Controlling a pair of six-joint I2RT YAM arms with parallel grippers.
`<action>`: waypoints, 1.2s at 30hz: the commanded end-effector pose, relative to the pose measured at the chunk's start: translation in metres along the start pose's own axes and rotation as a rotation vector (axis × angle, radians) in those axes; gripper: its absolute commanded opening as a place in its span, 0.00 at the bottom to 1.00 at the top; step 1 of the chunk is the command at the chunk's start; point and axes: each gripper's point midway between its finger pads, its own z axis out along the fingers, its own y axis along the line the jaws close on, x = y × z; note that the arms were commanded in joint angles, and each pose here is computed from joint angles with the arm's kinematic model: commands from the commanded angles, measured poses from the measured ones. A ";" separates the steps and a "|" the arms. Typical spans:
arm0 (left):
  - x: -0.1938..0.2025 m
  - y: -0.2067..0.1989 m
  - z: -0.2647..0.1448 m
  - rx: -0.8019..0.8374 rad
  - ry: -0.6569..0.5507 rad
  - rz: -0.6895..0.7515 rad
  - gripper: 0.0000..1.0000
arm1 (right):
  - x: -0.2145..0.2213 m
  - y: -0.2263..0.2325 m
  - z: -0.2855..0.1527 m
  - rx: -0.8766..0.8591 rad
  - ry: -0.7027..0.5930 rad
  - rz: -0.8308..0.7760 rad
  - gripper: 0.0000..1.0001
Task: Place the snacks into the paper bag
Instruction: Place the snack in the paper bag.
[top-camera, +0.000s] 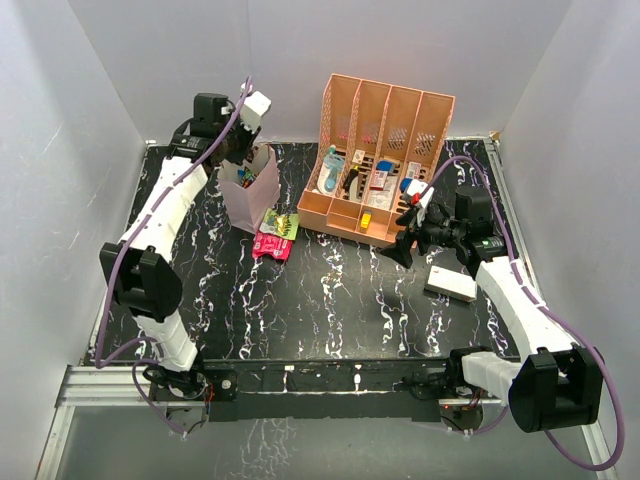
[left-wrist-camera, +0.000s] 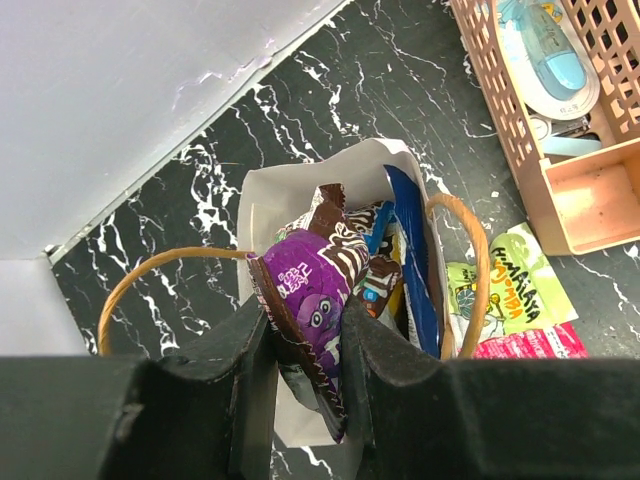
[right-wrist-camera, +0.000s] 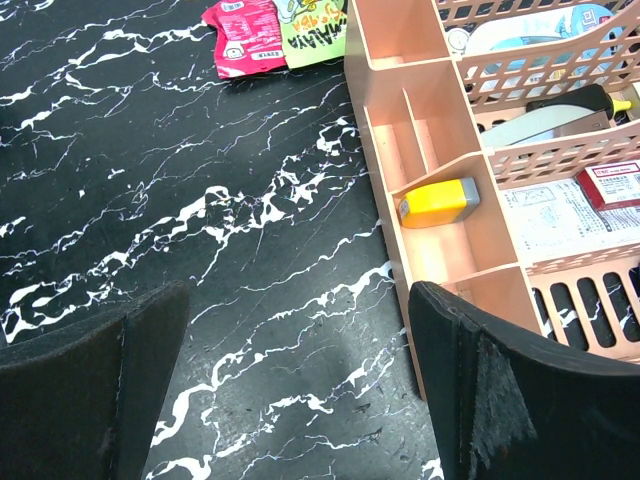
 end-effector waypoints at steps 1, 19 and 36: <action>-0.021 -0.001 -0.004 0.024 -0.064 -0.034 0.07 | -0.010 -0.005 -0.003 0.023 -0.030 -0.046 0.96; -0.011 0.002 0.017 0.018 0.010 -0.079 0.45 | -0.006 -0.007 -0.001 0.025 -0.022 -0.040 0.96; -0.024 0.012 -0.022 -0.051 -0.049 -0.073 0.53 | -0.003 -0.009 0.001 0.029 -0.012 -0.034 0.96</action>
